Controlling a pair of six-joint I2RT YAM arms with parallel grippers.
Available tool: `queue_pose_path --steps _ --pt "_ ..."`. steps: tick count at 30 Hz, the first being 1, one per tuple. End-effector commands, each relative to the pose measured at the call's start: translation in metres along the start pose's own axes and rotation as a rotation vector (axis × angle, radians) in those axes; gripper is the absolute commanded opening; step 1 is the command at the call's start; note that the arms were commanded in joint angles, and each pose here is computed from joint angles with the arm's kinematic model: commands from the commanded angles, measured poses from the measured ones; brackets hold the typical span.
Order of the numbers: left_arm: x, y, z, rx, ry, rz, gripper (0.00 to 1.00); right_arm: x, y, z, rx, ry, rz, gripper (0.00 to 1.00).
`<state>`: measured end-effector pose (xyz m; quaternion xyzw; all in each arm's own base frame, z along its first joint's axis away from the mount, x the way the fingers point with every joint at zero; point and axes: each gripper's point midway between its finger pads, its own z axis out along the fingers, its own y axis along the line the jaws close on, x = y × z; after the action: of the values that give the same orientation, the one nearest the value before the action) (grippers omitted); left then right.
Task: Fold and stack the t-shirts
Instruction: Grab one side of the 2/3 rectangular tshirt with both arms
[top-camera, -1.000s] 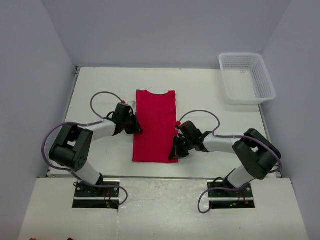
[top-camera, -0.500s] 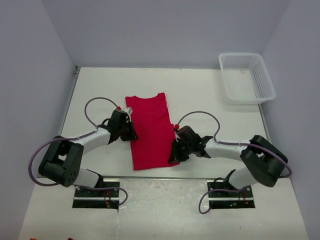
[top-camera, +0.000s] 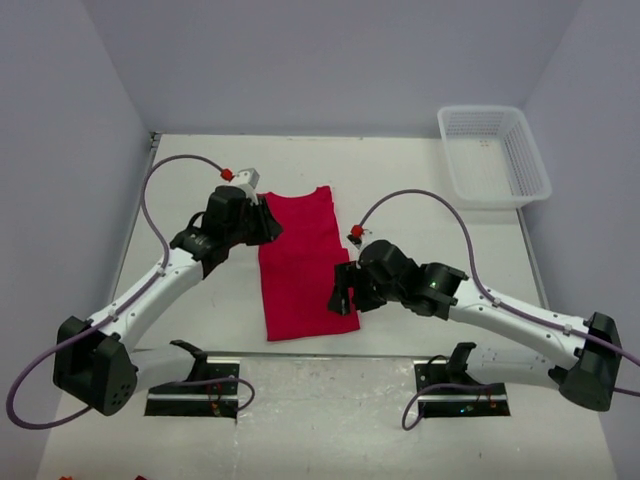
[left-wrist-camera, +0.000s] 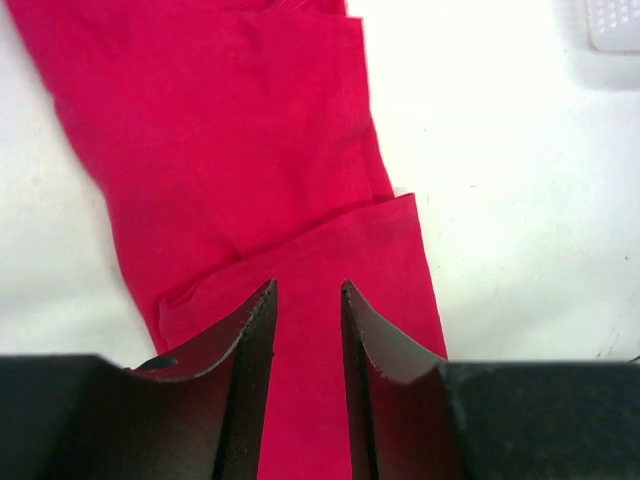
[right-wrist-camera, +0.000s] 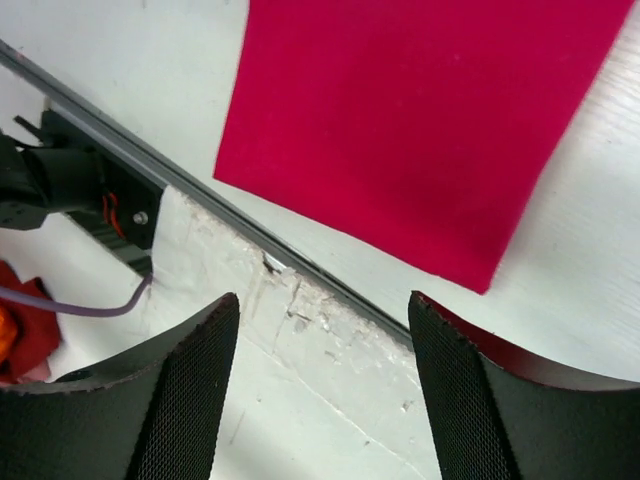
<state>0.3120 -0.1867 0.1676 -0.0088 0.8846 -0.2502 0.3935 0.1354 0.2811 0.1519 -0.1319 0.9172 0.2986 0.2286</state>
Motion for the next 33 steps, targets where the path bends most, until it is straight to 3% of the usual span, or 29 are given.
queue_pose_path --steps 1,5,8,10,17,23,27,33 --pt "0.033 0.027 -0.019 -0.196 0.105 -0.119 0.33 0.023 -0.037 -0.003 0.155 0.058 0.028 0.70" --pt "0.087 0.025 -0.041 -0.239 0.159 -0.260 0.29 0.048 -0.065 0.019 0.202 0.097 0.106 0.72" --pt "0.112 0.020 -0.056 -0.290 0.175 -0.268 0.29 0.054 -0.077 0.033 0.190 0.106 0.147 0.75" --pt "0.124 0.021 -0.061 -0.329 0.187 -0.238 0.29 0.055 -0.084 0.038 0.183 0.090 0.168 0.82" --pt "0.161 0.020 -0.065 -0.388 0.260 -0.232 0.29 0.058 -0.097 0.047 0.156 0.094 0.238 0.83" --pt "0.180 0.018 -0.067 -0.447 0.302 -0.227 0.29 0.073 -0.100 0.055 0.128 0.108 0.295 0.73" --pt "0.187 0.014 -0.069 -0.453 0.308 -0.218 0.29 0.077 -0.106 0.055 0.136 0.081 0.326 0.58" --pt "0.182 0.006 -0.071 -0.424 0.285 -0.218 0.29 0.085 -0.118 0.060 0.179 0.089 0.338 0.50"
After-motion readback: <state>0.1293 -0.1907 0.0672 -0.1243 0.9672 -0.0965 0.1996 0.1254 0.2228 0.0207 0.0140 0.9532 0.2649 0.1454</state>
